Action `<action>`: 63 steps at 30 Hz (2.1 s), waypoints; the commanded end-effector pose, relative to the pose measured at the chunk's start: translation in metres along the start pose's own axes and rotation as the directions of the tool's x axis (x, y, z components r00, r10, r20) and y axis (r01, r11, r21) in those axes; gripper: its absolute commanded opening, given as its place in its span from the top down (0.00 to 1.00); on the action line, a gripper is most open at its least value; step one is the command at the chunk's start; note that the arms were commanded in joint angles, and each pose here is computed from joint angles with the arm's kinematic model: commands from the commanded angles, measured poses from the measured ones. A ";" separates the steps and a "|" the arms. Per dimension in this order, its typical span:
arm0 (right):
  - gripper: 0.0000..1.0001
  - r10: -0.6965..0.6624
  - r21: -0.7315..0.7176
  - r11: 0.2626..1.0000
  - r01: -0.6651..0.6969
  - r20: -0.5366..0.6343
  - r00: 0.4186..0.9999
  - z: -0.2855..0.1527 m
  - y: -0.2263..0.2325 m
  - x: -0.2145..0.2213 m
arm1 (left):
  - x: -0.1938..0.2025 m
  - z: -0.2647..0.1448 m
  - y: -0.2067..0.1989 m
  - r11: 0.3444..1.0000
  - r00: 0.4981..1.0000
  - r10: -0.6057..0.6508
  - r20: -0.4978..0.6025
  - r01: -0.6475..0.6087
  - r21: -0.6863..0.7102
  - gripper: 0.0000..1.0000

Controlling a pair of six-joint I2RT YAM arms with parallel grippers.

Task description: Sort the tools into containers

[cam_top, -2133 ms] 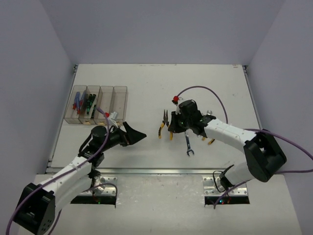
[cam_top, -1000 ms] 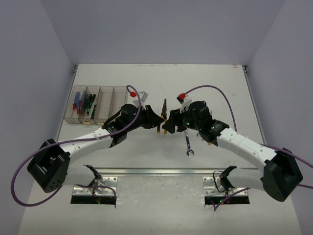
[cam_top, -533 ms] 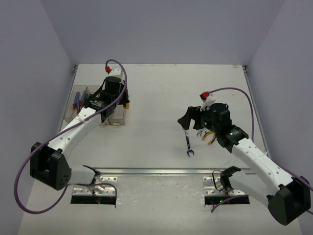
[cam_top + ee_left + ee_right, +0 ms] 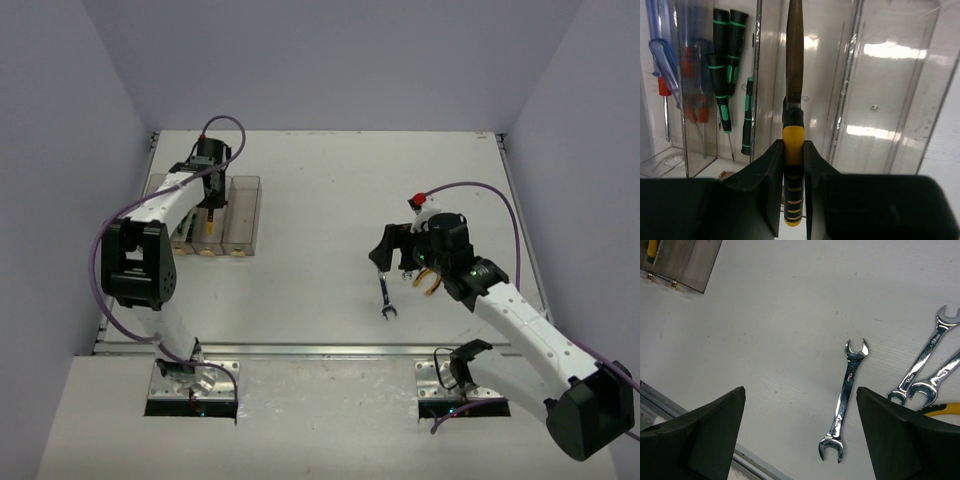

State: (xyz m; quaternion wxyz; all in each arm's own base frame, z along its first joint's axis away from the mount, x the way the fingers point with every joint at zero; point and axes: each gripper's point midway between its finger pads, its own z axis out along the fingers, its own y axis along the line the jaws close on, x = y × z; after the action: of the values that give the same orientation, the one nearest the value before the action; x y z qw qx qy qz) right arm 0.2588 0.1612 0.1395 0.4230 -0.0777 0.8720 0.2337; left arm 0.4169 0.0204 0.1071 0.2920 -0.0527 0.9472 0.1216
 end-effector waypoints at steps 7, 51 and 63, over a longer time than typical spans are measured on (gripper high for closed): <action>0.08 -0.014 0.016 1.000 0.014 0.019 1.000 0.002 -0.004 -0.005 | 0.004 0.013 0.004 0.999 0.998 -0.046 -0.051 0.047 0.024 0.31; 0.71 0.640 0.740 0.564 -0.367 -0.110 0.761 -0.005 -0.186 0.147 | 0.080 -0.194 -0.056 0.772 0.866 -0.390 0.313 0.122 0.624 0.00; 1.00 0.554 0.644 0.637 -0.423 -0.001 0.833 -0.021 -0.170 0.097 | 0.081 -0.215 -0.075 0.710 0.876 -0.362 0.320 0.036 0.703 0.00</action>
State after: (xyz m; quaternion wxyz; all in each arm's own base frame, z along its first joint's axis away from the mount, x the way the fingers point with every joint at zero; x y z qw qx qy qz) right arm 0.2343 0.0052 -0.0108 0.2068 0.2931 0.9334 0.0061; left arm 0.2449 -0.0940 0.1888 0.4774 -0.0504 0.8508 -0.2138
